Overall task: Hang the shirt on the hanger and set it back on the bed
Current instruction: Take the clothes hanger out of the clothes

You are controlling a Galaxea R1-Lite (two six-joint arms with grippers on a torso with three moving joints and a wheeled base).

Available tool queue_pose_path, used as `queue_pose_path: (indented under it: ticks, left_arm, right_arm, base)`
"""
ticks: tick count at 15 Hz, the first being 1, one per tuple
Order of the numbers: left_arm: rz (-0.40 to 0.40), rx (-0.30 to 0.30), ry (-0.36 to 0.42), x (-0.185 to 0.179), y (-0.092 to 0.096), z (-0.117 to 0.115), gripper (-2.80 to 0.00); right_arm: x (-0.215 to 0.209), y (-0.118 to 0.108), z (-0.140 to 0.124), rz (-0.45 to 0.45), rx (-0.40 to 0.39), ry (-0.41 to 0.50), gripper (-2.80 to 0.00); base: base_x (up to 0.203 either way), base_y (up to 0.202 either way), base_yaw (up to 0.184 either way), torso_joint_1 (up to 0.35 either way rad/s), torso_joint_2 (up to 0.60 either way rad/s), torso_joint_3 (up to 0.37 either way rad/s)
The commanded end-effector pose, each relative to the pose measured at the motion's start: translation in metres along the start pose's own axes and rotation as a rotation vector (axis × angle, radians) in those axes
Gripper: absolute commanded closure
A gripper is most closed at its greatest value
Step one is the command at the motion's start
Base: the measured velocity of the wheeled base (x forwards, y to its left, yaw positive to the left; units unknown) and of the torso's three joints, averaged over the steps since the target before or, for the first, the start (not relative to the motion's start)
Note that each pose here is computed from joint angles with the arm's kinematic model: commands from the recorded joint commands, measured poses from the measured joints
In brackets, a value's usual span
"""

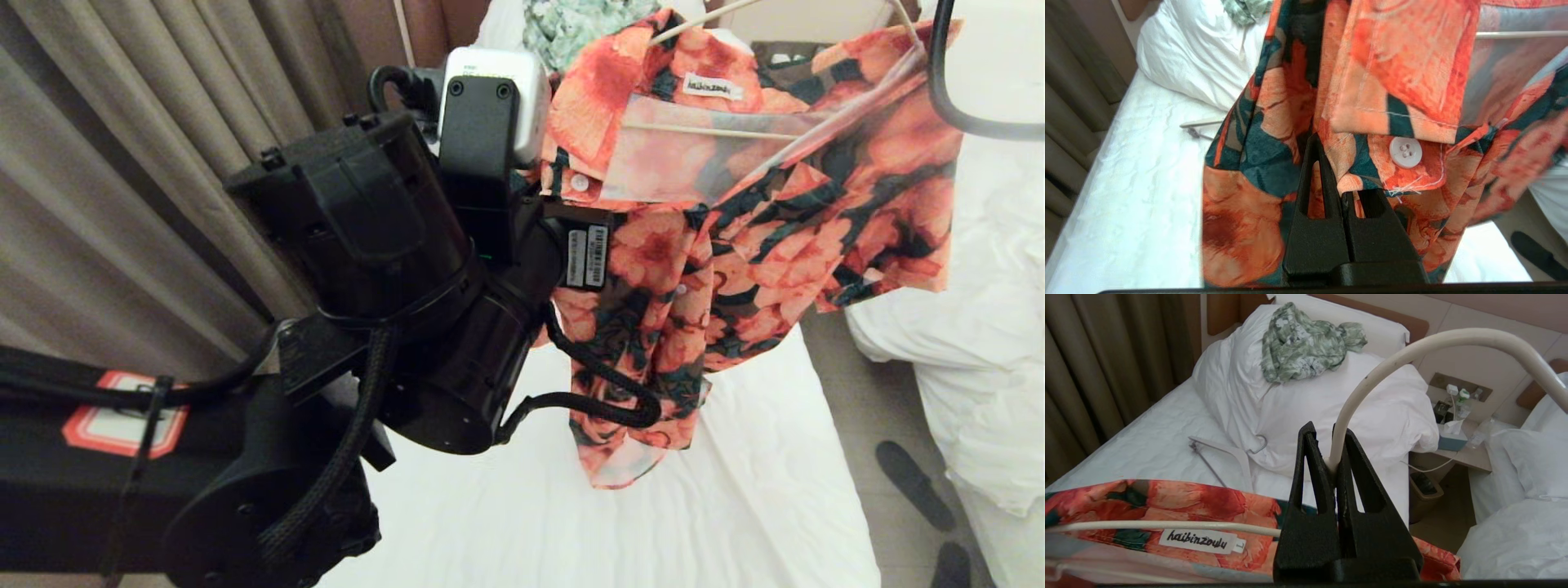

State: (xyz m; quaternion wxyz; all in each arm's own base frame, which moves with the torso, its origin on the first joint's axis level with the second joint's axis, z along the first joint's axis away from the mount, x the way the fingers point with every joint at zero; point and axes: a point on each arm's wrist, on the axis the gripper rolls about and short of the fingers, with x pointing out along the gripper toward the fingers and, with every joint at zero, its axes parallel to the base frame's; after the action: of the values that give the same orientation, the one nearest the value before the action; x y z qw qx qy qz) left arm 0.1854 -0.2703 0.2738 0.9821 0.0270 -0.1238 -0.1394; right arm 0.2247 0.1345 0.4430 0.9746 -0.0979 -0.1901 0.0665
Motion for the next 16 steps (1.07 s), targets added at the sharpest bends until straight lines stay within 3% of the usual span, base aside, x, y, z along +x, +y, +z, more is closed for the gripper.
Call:
queue_pose_path:
  ticks: [1,8,12,14,15,16]
  left_arm:
    - [0.004,-0.008,0.001,-0.001,0.002,0.0,0.0]
    - [0.023,0.02,0.029,0.012,0.0,-0.015,0.0]
    - [0.025,-0.03,-0.029,0.017,-0.004,0.012,0.0]
    - [0.004,-0.027,-0.022,0.016,-0.009,0.018,0.0]
    - [0.001,-0.028,-0.021,0.015,-0.01,0.018,-2.8]
    - [0.001,-0.025,-0.019,0.015,-0.01,0.018,-2.8]
  right_arm:
    - [0.001,0.0,0.0,-0.005,-0.003,0.0,0.0]
    - [0.003,-0.012,0.011,-0.044,0.004,-0.038,0.0]
    - [0.003,-0.01,0.008,-0.037,0.002,-0.03,0.0]
    - [0.003,-0.009,0.008,-0.035,0.002,-0.029,0.0]
    - [0.003,-0.009,0.008,-0.035,0.002,-0.029,0.0]
    - [0.003,-0.01,0.008,-0.038,0.001,-0.028,0.0]
  base:
    - [0.0,0.0,0.0,0.0,0.0,0.0]
    - [0.0,0.0,0.0,0.0,0.0,0.0]
    - [0.0,0.0,0.0,0.0,0.0,0.0]
    - [0.0,0.0,0.0,0.0,0.0,0.0]
    - [0.0,0.0,0.0,0.0,0.0,0.0]
    - [0.0,0.0,0.0,0.0,0.0,0.0]
